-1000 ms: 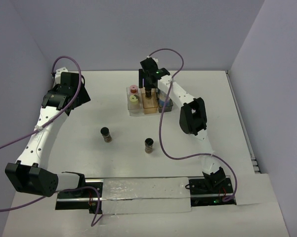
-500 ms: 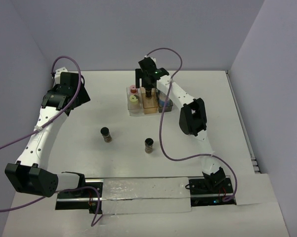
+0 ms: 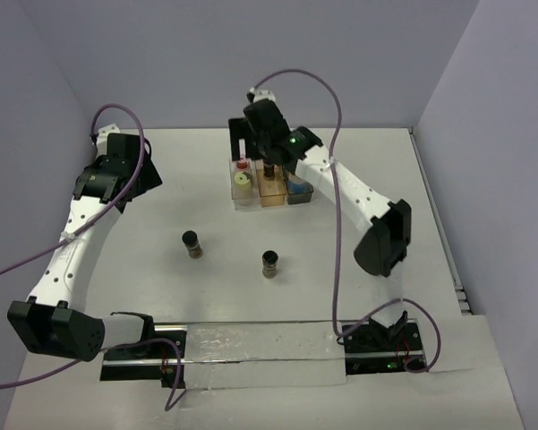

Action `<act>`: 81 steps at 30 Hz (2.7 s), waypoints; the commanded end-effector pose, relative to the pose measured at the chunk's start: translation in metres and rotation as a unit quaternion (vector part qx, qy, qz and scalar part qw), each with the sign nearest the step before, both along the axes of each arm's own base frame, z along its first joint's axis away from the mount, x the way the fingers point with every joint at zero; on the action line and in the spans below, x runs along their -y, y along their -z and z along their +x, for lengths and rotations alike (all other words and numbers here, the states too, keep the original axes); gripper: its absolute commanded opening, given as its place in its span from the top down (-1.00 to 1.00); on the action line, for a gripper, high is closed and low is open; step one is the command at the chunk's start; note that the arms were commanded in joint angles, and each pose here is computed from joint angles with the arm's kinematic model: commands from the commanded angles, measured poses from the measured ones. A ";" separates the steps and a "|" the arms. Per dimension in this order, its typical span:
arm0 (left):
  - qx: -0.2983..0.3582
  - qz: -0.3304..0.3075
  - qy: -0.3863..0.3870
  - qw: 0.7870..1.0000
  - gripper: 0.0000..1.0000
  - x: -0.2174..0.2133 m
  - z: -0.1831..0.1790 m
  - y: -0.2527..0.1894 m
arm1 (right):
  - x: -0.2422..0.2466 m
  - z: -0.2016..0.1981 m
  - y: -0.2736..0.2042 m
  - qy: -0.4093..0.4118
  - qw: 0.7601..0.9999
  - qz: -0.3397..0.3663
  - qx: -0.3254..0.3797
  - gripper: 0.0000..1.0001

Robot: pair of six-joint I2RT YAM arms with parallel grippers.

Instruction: Organize the condiment bottles

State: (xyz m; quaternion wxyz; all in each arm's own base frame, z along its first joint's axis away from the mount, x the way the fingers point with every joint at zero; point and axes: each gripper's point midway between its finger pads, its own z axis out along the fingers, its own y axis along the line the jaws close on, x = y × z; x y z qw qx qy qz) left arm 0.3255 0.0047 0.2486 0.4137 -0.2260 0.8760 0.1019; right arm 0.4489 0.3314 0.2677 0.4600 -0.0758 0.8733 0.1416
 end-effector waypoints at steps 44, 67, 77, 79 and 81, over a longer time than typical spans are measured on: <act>0.029 -0.047 -0.003 0.998 -0.86 0.005 -0.013 0.000 | 0.035 -0.236 0.155 -0.065 0.983 -0.073 -0.156 -0.47; 0.034 -0.050 0.000 0.998 -0.85 0.006 -0.014 -0.001 | 0.042 -0.243 0.152 -0.042 0.984 -0.081 -0.152 0.38; 0.035 -0.050 -0.002 0.998 -0.85 0.005 -0.016 0.000 | 0.039 -0.197 0.089 -0.024 0.994 -0.077 -0.080 0.54; 0.036 -0.049 -0.005 0.998 -0.85 0.005 -0.016 0.000 | 0.037 -0.177 0.073 -0.021 0.995 -0.071 -0.063 0.54; 0.038 -0.048 -0.006 0.998 -0.85 0.004 -0.018 -0.001 | 0.036 -0.159 0.060 -0.015 0.997 -0.064 -0.051 0.55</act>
